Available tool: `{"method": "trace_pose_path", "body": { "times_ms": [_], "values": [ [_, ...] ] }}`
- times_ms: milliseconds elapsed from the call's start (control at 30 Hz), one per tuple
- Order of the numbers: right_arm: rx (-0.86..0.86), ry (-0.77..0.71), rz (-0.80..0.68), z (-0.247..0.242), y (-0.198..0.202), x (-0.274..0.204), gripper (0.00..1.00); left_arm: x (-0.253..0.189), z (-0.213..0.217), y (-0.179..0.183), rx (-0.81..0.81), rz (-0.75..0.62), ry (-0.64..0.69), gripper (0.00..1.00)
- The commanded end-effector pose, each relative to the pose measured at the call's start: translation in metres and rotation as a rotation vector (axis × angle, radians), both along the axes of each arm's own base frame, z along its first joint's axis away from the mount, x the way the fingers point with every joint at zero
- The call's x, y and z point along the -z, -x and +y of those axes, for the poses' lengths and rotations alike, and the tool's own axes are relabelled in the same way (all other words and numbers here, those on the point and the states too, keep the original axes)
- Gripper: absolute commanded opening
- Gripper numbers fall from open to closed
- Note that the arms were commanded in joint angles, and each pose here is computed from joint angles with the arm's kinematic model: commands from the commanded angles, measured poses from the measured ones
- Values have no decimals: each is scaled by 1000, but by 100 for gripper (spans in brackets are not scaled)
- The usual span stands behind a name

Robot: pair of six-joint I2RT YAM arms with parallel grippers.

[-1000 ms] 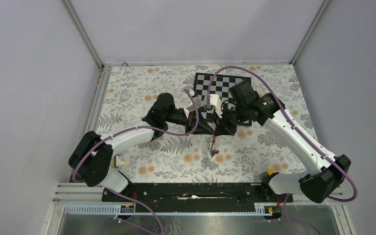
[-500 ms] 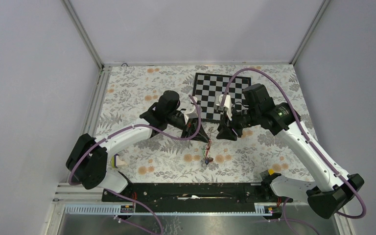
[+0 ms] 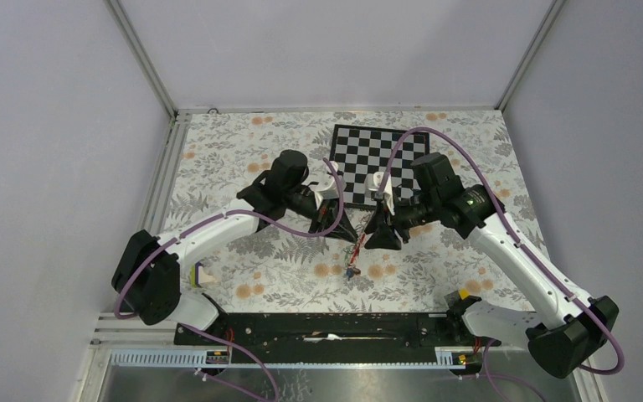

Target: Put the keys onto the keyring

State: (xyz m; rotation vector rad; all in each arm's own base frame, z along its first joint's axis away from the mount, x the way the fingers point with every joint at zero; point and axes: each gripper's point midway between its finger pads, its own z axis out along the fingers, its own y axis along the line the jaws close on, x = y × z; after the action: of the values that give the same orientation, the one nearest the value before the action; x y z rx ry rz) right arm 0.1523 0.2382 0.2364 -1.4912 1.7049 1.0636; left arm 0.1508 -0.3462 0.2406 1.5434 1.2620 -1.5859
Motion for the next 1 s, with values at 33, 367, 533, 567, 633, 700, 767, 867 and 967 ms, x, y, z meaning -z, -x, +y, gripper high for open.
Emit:
{"method": "trace_pose_path", "body": {
  "times_ms": [33, 367, 533, 567, 633, 700, 767, 867, 967],
  "values": [
    [-19, -69, -54, 5, -1, -10, 46, -44, -6, -2, 8, -38, 97, 0],
    [-14, -63, -38, 3, 3, 1, 33, -56, -10, -1, 1, 25, 141, 0],
    [-16, -68, -36, 3, 3, 0, 23, -58, -11, -2, -10, 30, 150, 0],
    [-16, -68, -34, 3, 3, 0, 20, -57, -11, -3, -12, 31, 150, 0],
    [-15, -67, -32, 3, 3, 0, 15, -58, -12, -4, -22, 31, 150, 0],
    [-14, -67, -30, 3, 3, 1, 8, -58, -12, -6, -30, 31, 152, 0],
    [-12, -66, -29, 3, 3, 2, 5, -59, -13, -8, -42, 30, 154, 0],
    [-7, -63, -26, 3, 3, 4, 4, -59, -14, -10, -51, 31, 154, 0],
    [-3, -66, -22, 4, 2, 3, 3, -58, -15, -12, -58, 31, 155, 0]
  ]
}}
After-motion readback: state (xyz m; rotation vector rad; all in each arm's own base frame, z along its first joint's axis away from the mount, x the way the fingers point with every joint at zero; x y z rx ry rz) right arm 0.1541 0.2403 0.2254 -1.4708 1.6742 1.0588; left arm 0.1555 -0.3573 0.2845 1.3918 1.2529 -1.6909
